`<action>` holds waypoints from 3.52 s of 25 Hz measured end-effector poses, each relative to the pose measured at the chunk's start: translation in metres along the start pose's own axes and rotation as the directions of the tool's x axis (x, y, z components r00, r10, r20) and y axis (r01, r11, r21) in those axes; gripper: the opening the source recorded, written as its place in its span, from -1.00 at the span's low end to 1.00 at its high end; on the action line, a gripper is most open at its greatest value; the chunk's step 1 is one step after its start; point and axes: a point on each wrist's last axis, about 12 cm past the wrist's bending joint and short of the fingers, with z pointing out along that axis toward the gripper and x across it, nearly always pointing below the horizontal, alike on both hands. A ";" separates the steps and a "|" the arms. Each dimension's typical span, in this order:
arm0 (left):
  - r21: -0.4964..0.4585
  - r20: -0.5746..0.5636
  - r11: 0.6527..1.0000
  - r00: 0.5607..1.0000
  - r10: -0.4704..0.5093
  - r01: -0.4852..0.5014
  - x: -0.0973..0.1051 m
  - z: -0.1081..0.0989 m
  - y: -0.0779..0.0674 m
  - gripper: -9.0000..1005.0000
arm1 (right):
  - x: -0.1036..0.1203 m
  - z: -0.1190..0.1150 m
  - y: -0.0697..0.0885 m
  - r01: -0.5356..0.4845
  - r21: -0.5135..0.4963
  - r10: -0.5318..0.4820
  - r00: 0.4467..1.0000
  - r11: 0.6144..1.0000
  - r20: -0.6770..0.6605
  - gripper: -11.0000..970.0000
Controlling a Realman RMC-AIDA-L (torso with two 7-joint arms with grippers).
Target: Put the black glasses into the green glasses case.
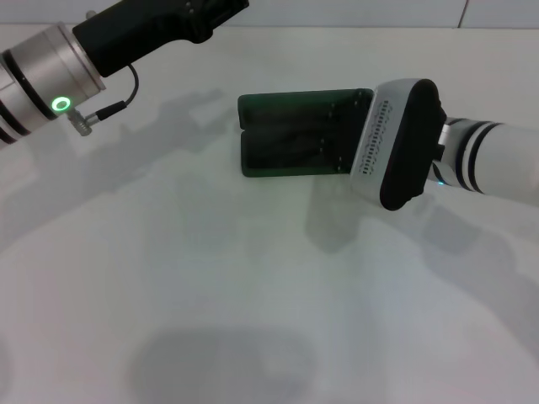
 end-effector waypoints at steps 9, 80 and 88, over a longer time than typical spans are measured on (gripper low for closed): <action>-0.036 -0.022 0.999 1.000 -0.011 0.010 0.005 -0.001 0.003 0.06 | 0.005 -0.013 0.002 -0.066 0.030 0.065 0.998 0.997 0.018 -0.56; 0.330 -0.080 0.930 0.977 0.198 -0.162 0.020 -0.020 -0.053 0.07 | 0.084 -0.143 -0.014 -0.409 -0.481 0.606 0.695 0.775 0.386 0.12; 0.344 -0.135 0.934 0.979 0.151 -0.097 0.033 -0.038 -0.055 0.07 | 0.074 -0.130 -0.015 -0.346 -0.494 0.568 0.707 0.797 0.422 0.14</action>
